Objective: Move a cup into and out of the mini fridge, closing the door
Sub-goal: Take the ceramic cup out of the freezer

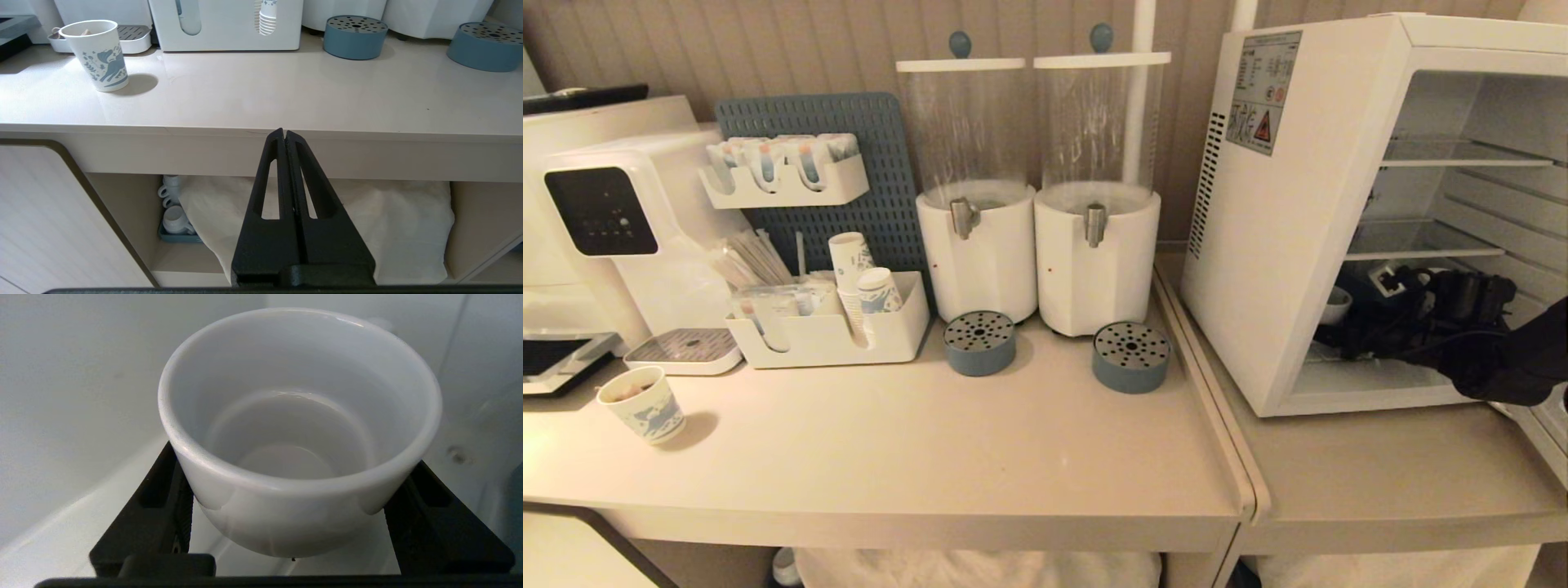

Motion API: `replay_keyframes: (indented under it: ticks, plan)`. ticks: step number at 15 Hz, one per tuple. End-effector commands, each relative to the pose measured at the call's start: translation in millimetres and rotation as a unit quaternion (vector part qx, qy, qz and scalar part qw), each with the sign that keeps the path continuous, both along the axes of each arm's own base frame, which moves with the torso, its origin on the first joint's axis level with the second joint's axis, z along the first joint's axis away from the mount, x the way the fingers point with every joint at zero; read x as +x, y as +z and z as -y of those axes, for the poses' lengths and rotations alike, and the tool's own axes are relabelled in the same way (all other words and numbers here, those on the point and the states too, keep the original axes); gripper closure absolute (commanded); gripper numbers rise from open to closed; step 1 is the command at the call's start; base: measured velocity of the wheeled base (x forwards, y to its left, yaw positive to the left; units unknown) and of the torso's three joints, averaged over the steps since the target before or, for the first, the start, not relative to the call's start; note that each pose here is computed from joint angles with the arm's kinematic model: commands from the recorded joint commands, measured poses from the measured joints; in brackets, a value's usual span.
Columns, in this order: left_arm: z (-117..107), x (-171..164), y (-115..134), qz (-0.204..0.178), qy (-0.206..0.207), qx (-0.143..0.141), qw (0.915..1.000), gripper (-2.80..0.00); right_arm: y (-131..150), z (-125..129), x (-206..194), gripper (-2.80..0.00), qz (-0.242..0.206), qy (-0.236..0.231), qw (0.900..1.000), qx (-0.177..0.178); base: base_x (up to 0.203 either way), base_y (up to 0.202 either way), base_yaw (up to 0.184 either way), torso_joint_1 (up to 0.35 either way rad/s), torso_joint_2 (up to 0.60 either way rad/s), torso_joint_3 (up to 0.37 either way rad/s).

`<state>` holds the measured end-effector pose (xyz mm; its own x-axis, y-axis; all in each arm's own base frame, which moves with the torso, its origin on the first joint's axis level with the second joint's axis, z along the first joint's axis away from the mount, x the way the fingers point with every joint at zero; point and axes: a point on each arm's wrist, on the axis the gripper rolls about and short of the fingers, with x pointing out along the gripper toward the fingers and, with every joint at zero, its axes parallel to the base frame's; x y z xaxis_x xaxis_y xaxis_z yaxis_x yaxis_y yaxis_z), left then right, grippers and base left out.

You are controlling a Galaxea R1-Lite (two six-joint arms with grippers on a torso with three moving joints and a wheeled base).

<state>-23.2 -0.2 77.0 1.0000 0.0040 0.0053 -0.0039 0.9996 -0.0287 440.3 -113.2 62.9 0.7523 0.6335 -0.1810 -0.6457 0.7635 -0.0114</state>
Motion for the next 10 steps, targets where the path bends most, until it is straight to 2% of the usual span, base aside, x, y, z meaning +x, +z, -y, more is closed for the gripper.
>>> replay_keyframes:
  ticks: [1,5,10]
  plan:
    - [0,0,0,-0.001,0.0,0.0,1.0,0.0,7,-1,-5,0.0,0.006,0.004,1.0,-0.002,0.0,0.0,0.0,0.0,0.0,0.0]
    - [0,0,0,-0.001,0.0,0.0,1.0,0.0,9,-13,-42,0.0,-0.021,0.01,1.0,0.006,0.0,0.0,0.0,0.0,0.0,0.0]
    - [0,0,0,-0.001,0.0,0.0,1.0,0.0,13,-22,-75,0.0,-0.019,-0.002,1.0,0.001,0.0,0.0,0.0,0.0,0.0,0.0]
